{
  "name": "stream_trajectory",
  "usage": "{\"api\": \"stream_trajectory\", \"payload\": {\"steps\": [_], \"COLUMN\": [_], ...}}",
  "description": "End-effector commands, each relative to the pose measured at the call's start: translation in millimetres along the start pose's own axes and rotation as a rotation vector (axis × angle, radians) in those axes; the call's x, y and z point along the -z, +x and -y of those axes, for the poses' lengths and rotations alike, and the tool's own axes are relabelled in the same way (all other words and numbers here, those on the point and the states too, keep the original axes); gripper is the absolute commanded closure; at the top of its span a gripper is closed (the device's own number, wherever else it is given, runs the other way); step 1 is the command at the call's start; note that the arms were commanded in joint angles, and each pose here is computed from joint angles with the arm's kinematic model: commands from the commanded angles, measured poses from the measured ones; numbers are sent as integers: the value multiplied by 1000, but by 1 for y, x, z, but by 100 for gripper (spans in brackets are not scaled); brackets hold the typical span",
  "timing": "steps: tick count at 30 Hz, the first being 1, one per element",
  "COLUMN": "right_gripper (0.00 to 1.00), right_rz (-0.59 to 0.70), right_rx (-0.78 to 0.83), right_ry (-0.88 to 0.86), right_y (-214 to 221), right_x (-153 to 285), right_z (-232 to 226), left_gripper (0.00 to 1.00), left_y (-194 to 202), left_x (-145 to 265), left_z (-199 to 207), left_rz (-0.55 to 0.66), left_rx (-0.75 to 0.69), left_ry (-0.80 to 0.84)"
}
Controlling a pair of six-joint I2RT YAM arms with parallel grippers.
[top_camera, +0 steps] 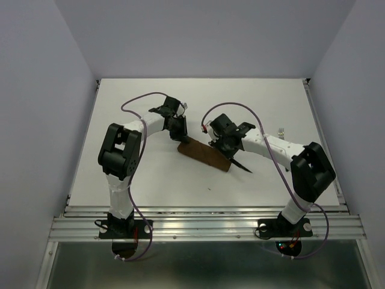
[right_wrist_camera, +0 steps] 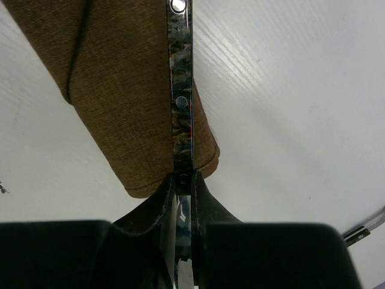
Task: Fold the napkin into a case and place the utensils inside
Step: Stuff the knife into the folded napkin.
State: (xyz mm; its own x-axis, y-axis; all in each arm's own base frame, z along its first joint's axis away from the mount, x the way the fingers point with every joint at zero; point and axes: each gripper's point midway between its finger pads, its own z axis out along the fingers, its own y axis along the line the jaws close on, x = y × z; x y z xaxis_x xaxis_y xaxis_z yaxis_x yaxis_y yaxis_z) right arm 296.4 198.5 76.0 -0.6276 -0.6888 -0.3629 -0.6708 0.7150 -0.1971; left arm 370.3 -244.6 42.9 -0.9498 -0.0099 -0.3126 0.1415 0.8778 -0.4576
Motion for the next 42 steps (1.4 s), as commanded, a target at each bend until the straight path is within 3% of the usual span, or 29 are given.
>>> {"api": "stream_trajectory", "payload": {"steps": [1,7,19,29,42], "right_gripper": [99,99,99,99,99], "right_rz": [54,60,30,61,95], "right_rx": [96,160,245,267,290], "right_ry": [-7,-26,-38,-67,-90], "right_y": [-12,-17,-17,-38,-60], "right_x": [7,0,-13,-26,-32], "right_z": [-8,-14,-14,-20,-23], "left_gripper": [87,87,87,87,87], "left_y": [-9,-14,-40,-22,-8], "left_x": [-5,4,64,19,4], "left_z": [1,8,27,-14,-22], "left_rz": [17,37,143,30,-22], "left_rx": [-14,-19,2,60,70], "left_ry": [-3,13,145,59,60]}}
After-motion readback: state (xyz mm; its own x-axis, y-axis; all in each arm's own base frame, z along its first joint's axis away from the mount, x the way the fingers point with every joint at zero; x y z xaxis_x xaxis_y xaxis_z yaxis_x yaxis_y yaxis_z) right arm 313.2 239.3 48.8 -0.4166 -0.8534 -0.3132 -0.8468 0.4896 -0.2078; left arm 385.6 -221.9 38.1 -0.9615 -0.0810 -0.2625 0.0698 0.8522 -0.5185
